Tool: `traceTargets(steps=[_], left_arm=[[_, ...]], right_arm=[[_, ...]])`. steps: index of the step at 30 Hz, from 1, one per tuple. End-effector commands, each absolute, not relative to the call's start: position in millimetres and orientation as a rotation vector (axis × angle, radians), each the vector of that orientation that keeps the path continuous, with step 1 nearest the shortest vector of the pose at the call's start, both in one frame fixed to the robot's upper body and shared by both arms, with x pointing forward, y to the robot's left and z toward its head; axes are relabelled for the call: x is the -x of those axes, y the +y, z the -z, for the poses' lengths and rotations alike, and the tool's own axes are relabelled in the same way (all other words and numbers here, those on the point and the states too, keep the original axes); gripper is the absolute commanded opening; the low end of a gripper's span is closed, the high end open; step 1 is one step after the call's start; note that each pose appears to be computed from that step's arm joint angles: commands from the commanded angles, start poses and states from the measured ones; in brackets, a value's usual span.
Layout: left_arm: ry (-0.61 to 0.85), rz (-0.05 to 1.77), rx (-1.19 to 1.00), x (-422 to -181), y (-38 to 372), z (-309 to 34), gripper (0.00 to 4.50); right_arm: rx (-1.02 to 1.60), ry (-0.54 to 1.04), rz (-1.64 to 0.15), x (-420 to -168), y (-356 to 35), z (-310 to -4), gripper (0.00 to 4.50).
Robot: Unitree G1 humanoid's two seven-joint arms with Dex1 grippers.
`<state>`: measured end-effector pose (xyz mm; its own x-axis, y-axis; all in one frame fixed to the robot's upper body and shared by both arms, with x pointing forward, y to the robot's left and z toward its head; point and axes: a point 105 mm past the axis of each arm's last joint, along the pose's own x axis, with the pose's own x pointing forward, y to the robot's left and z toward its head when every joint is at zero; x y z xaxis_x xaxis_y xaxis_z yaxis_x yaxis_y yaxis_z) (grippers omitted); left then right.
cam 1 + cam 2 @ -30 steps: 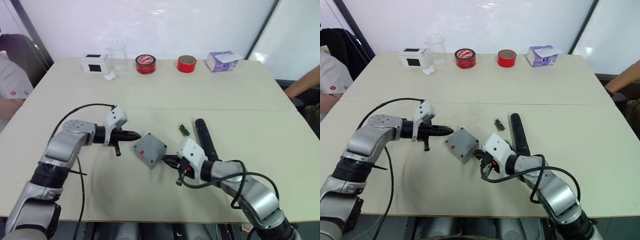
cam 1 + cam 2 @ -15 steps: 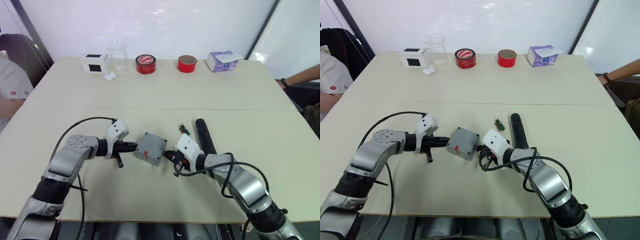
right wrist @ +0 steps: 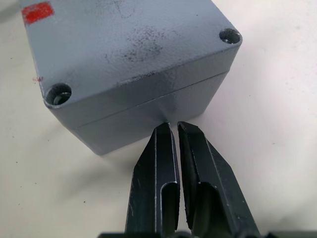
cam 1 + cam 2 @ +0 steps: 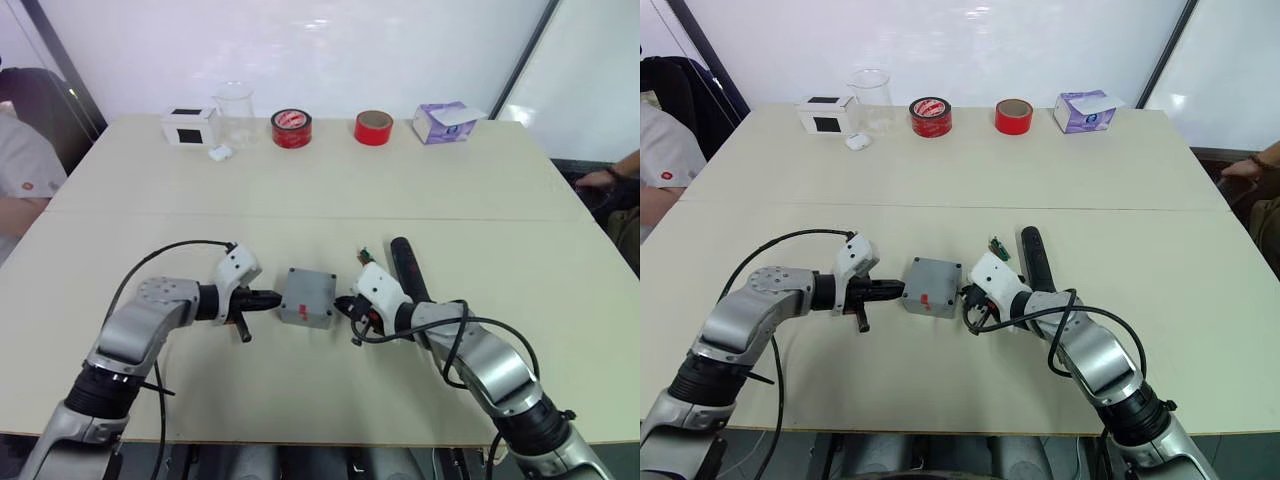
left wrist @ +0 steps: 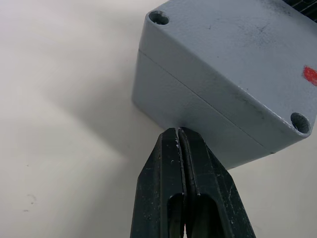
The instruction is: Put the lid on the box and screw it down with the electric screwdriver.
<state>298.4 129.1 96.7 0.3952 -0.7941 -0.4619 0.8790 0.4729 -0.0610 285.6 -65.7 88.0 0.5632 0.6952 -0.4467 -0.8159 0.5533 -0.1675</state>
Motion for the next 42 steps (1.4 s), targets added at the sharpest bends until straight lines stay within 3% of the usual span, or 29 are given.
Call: traceTargets(steps=[1, 8, 16, 29, 33, 36, 37, 42], left_arm=[[0.419, 1.138, -0.211, -292.1, 118.3, -108.1, 0.00], [0.394, 1.066, -0.221, -306.6, 132.3, -116.8, 0.00], [0.337, 1.068, -0.117, -307.1, 151.4, -170.2, 0.00], [0.333, 1.263, -0.214, -276.5, 113.4, -172.8, 0.00], [0.342, 1.276, -0.220, -272.0, 110.9, -169.4, 0.00], [0.363, 1.300, -0.258, -265.2, 109.9, -163.7, 0.00], [0.367, 1.310, -0.269, -263.0, 109.5, -162.5, 0.00], [0.346, 1.333, -0.283, -258.5, 105.0, -167.3, 0.00]], right_arm=[[0.378, 0.259, -0.946, -285.1, -55.5, -106.5, 0.18], [0.373, 0.224, -0.900, -282.5, -67.8, -121.1, 0.18], [0.345, 0.221, -0.808, -270.5, -124.2, -166.9, 0.18], [0.334, 0.430, -0.773, -252.6, -145.1, -140.3, 0.18], [0.349, 0.456, -0.764, -251.7, -148.0, -134.8, 1.39], [0.350, 0.467, -0.753, -255.0, -148.7, -132.6, 2.46], [0.350, 0.470, -0.754, -256.0, -148.0, -132.2, 3.00], [0.339, 0.481, -0.781, -257.8, -139.7, -129.5, 3.00]])
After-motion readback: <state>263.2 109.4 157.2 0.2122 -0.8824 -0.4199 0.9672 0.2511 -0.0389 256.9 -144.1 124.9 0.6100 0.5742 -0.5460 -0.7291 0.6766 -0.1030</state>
